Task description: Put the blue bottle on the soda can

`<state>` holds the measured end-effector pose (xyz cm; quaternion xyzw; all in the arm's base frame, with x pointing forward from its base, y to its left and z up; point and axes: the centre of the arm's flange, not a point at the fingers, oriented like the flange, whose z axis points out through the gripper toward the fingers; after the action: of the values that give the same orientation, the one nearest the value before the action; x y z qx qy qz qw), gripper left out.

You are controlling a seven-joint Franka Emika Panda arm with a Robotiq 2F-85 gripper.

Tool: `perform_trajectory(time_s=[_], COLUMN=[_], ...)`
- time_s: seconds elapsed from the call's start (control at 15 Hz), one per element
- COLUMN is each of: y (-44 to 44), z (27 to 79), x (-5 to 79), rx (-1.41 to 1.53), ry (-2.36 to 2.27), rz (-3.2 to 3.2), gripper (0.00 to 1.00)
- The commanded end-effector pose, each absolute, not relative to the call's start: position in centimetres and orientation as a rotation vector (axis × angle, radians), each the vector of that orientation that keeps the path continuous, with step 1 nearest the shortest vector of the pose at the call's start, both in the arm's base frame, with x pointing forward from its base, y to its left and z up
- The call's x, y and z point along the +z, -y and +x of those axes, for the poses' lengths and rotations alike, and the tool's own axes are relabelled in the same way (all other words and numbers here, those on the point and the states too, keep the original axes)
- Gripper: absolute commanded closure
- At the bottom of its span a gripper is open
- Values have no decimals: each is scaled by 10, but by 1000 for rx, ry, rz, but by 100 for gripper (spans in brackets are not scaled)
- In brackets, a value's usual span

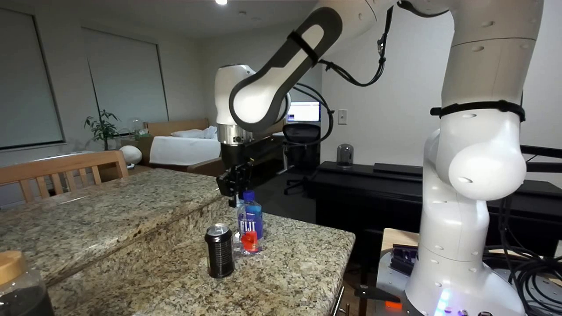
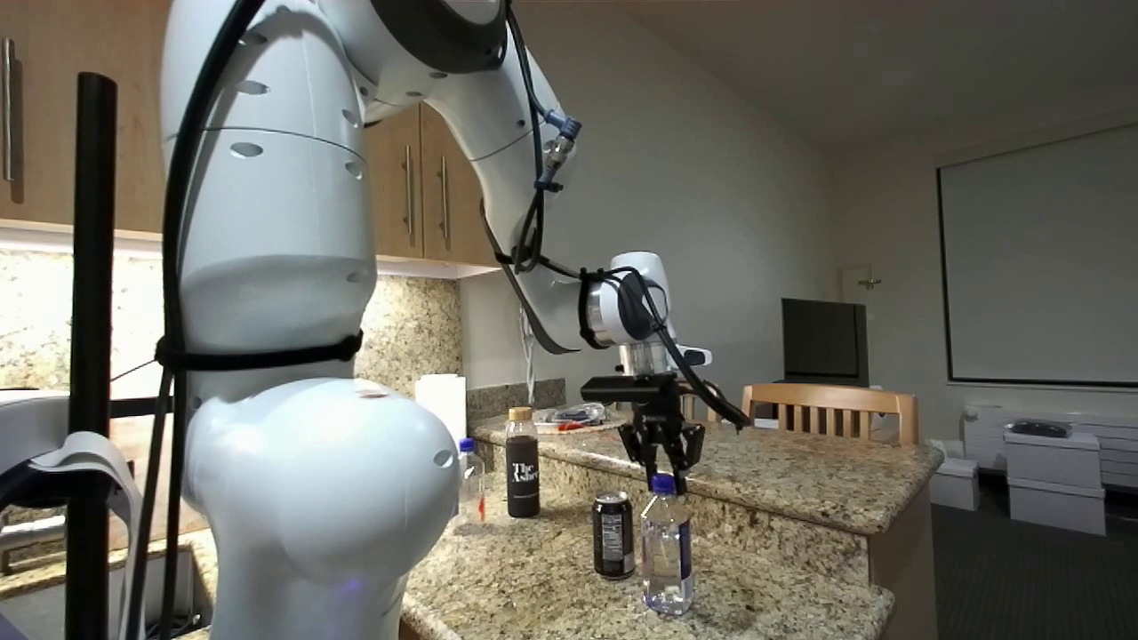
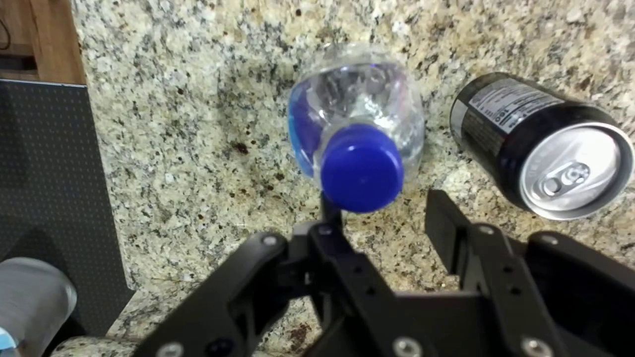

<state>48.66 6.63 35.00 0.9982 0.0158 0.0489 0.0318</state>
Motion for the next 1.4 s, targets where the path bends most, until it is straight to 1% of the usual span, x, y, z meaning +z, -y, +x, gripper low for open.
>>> perform_trajectory(time_s=[0.0, 0.2, 0.33, 0.67, 0.73, 0.8, 0.87, 1.0, 1.33], y=[-67, -59, -54, -46, -45, -45, -45, -46, -49], z=[455, 443, 437, 432, 433, 433, 434, 434, 439], x=[359, 361, 360, 351, 348, 345, 344, 343, 344], rx=[111, 93, 86, 103, 106, 112, 119, 148, 189], ry=[-65, -34, -21, -26, -29, -34, -34, -38, -61], rz=[3057, 3048, 3056, 3064, 3064, 3063, 3061, 3052, 3028], gripper=[22, 1, 0, 0, 25, 27, 33, 47, 80])
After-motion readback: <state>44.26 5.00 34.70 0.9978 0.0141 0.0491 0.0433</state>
